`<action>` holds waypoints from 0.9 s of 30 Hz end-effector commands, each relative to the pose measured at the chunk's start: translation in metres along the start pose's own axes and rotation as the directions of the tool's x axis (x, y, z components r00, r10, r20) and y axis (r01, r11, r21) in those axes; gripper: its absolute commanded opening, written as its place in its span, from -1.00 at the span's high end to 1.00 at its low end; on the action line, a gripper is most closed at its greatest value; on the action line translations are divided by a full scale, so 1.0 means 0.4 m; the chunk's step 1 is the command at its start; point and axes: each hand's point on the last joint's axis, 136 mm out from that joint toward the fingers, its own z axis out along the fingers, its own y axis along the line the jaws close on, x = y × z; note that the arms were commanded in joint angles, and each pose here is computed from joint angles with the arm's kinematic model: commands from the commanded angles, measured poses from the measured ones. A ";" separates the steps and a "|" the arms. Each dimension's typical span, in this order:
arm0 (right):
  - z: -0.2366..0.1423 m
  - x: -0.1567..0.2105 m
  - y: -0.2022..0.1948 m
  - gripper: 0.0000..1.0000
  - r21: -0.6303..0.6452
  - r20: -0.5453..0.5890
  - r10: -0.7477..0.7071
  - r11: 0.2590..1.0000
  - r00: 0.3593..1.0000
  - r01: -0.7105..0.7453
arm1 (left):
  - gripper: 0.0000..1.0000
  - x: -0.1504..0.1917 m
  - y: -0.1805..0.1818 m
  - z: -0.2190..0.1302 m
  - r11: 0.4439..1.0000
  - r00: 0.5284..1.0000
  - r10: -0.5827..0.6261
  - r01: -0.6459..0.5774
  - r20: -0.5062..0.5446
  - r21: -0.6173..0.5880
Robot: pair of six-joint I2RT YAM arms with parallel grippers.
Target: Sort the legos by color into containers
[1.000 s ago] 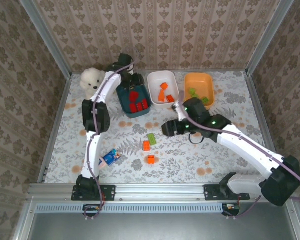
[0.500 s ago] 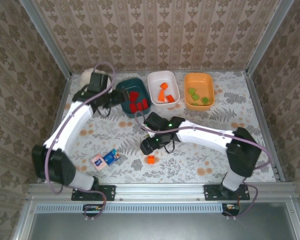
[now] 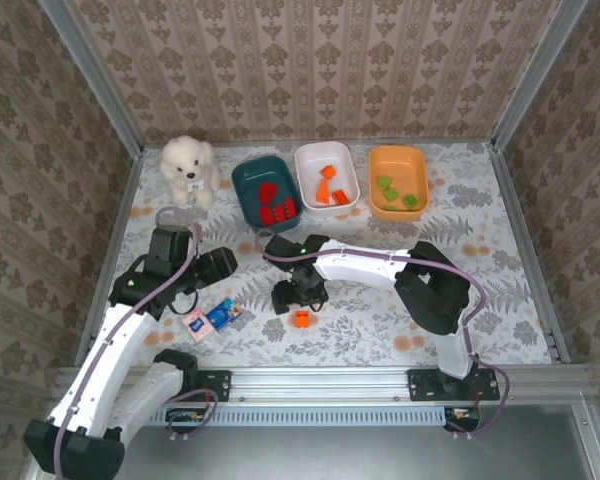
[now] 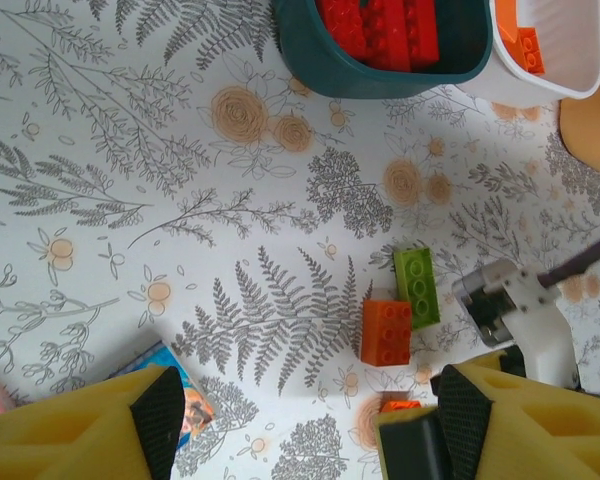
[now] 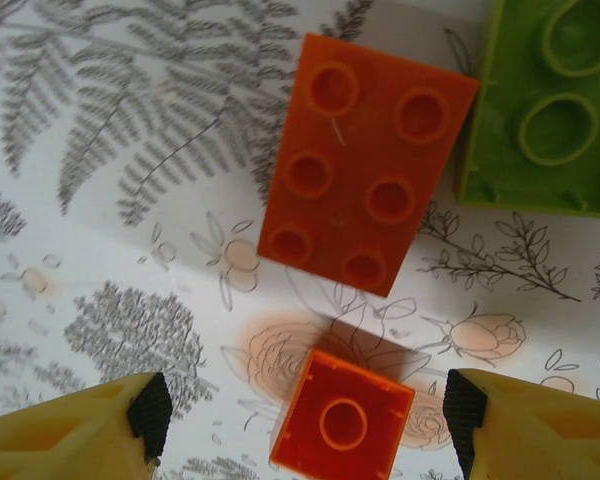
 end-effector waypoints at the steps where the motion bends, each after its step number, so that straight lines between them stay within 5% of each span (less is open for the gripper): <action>1: -0.013 -0.023 -0.029 -0.51 0.088 0.036 0.092 0.992 0.995 -0.095 | -0.42 0.035 0.017 -0.003 1.000 0.999 -0.009 0.009 -0.040 -0.014; 8: -0.109 -0.116 -0.048 -0.51 0.112 0.205 0.080 0.988 0.975 -0.105 | -0.42 0.033 0.006 -0.005 1.000 0.999 -0.008 0.008 -0.037 0.009; 18: -0.049 -0.212 -0.117 -0.32 0.181 0.172 0.057 0.980 0.983 -0.088 | -0.42 0.014 -0.025 -0.010 0.998 1.000 0.000 0.001 -0.019 0.061; 27: 0.007 -0.214 -0.123 -0.36 0.203 0.122 0.038 0.977 0.992 -0.063 | -0.42 0.017 -0.036 -0.012 0.996 1.000 -0.006 0.008 -0.022 0.085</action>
